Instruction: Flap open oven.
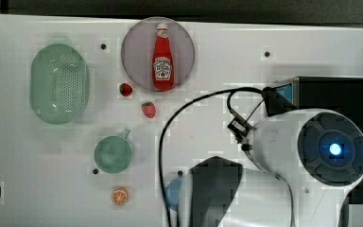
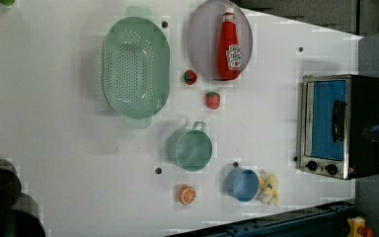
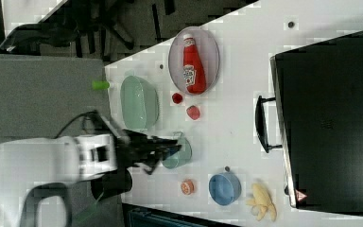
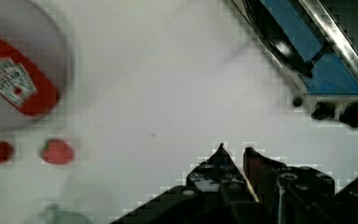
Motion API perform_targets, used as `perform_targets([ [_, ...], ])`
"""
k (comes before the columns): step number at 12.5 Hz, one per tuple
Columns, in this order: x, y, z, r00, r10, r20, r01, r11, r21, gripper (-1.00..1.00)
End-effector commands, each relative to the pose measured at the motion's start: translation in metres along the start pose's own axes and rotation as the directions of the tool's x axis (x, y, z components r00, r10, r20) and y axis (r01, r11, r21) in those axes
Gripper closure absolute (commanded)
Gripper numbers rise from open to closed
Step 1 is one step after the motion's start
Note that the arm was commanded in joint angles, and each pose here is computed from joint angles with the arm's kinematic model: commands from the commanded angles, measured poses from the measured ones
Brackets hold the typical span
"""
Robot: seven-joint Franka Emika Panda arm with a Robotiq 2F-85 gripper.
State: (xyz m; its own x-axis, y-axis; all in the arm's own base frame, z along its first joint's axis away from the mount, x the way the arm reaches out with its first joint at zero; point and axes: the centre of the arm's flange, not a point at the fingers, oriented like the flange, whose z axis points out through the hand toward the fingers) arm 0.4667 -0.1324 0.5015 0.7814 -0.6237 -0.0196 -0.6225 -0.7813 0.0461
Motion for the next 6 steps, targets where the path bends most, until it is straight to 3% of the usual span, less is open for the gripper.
perform_targets([
  [1, 0.026, 0.044, 0.03, 0.961, -0.277, -0.028, 0.277, 0.961, 0.008, 0.65],
  [4, 0.052, 0.069, 0.057, 0.858, -0.509, -0.07, 0.509, 0.861, -0.015, 0.65],
  [6, 0.068, 0.084, 0.073, 0.832, -0.547, -0.093, 0.546, 0.837, -0.037, 0.65],
])
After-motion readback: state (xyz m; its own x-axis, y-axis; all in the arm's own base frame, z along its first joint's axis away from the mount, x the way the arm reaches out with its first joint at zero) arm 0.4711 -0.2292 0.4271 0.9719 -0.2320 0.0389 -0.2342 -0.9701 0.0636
